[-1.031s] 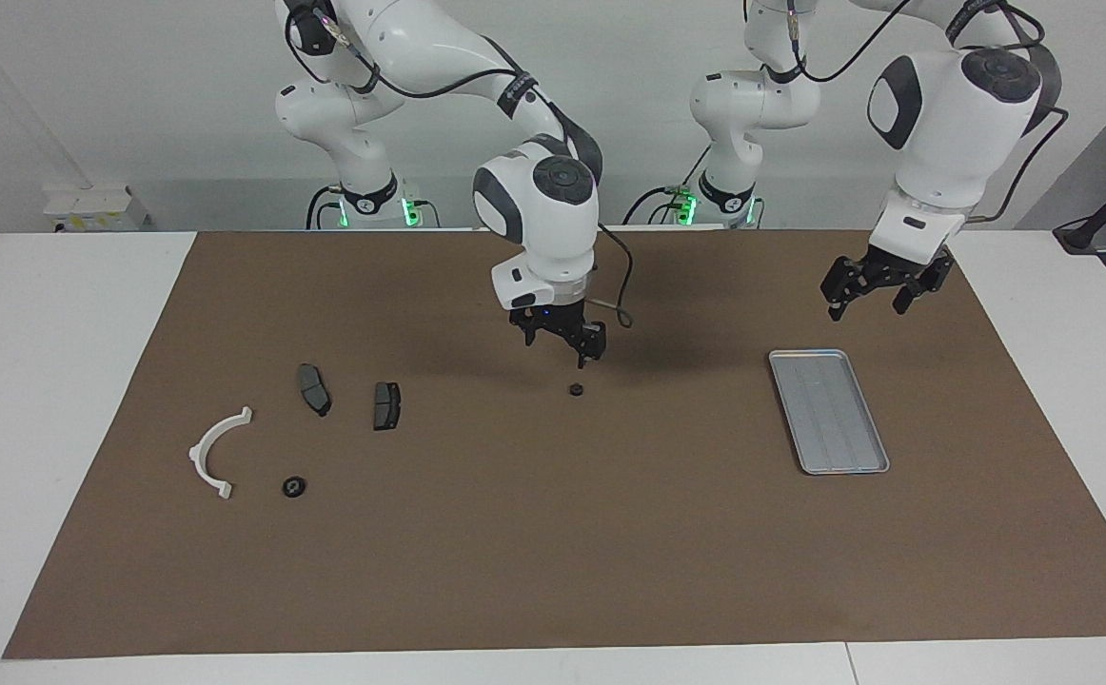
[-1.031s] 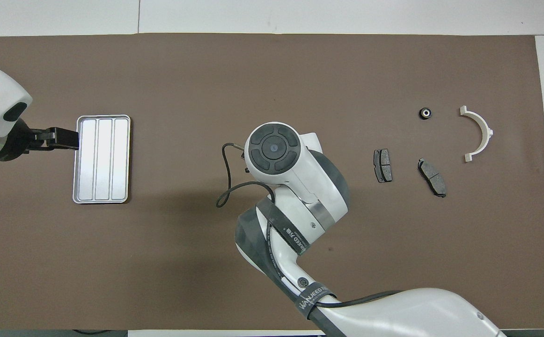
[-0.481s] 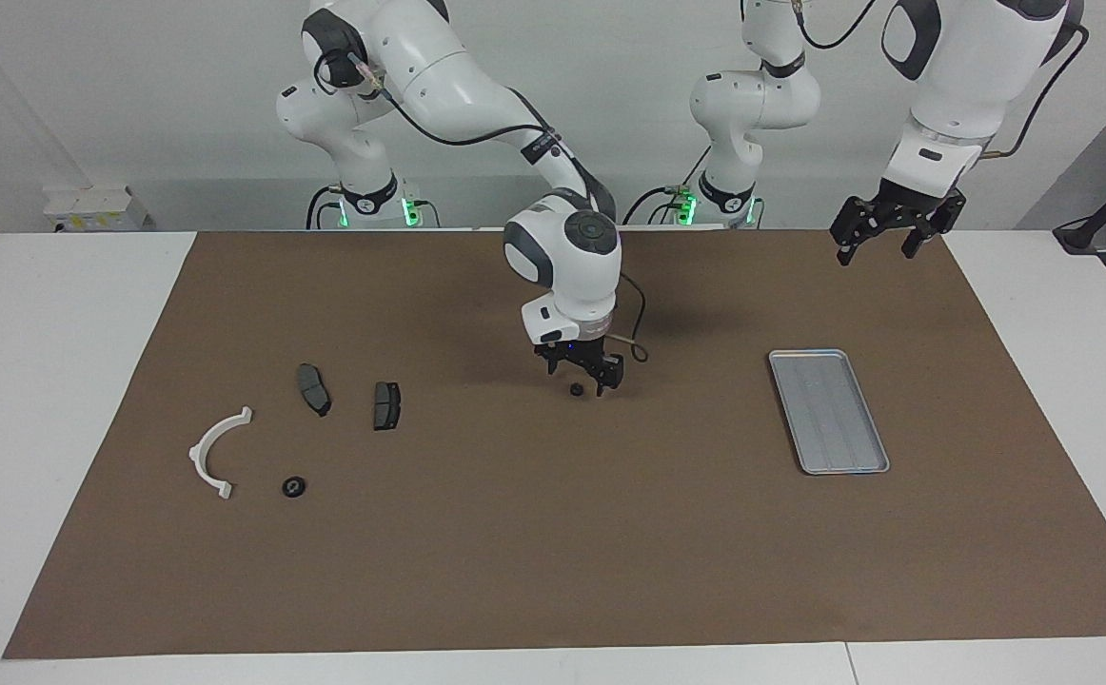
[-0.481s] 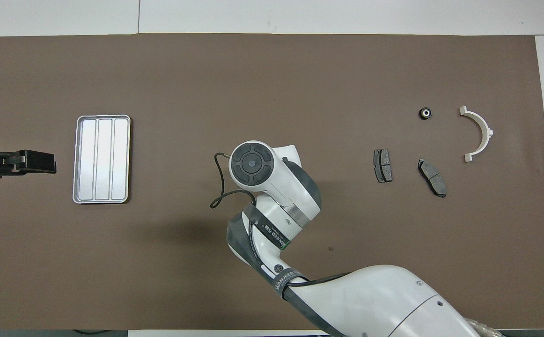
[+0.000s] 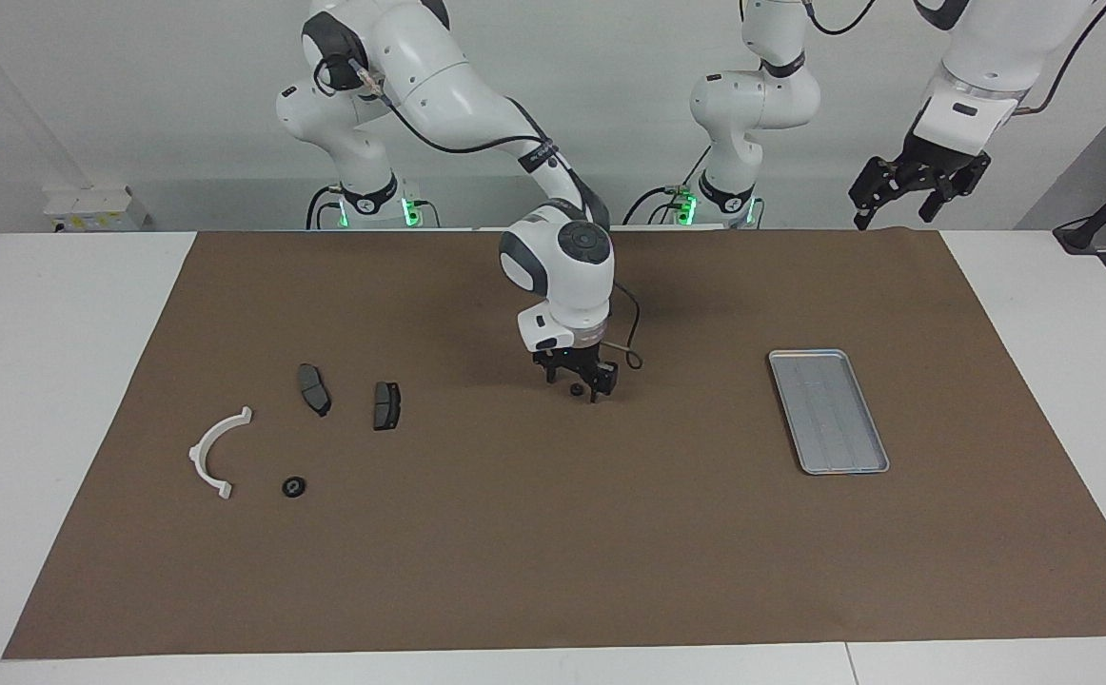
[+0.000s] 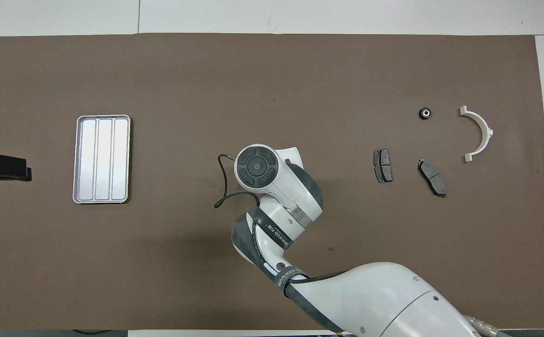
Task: Place bearing gear from tray to pile
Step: 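Carry the second gear with the right gripper beside the first gear and release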
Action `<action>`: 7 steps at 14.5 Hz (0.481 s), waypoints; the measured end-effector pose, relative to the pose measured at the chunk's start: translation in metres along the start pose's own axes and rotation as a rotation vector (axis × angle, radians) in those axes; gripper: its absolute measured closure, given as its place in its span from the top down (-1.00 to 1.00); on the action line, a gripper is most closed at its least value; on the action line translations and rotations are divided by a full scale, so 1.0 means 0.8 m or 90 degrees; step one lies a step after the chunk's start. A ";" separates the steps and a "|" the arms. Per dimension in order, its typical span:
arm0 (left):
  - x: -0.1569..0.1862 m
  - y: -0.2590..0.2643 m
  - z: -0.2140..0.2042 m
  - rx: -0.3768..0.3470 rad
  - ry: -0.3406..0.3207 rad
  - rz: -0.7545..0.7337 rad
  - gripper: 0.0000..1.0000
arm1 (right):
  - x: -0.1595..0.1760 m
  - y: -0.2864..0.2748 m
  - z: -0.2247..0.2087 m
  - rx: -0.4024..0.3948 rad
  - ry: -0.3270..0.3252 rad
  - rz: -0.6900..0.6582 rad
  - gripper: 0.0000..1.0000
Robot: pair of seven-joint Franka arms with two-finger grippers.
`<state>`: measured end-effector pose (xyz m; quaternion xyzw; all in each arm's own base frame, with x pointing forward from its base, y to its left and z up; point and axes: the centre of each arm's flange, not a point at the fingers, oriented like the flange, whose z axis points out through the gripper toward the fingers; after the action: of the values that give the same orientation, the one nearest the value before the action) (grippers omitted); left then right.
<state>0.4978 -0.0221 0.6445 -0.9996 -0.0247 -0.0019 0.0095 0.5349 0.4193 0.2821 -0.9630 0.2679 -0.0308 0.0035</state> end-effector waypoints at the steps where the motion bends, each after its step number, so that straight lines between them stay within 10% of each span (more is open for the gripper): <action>1: 0.002 0.001 0.000 -0.001 -0.004 0.000 1.00 | 0.000 0.000 0.000 0.000 0.000 0.000 0.67; 7: 0.017 0.004 -0.009 -0.021 0.001 -0.003 1.00 | 0.001 0.001 -0.009 0.000 0.001 0.001 -0.39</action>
<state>0.5112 -0.0248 0.6521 -0.9996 -0.0270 -0.0035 -0.0069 0.5349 0.4183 0.2892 -0.9628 0.2685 -0.0320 0.0035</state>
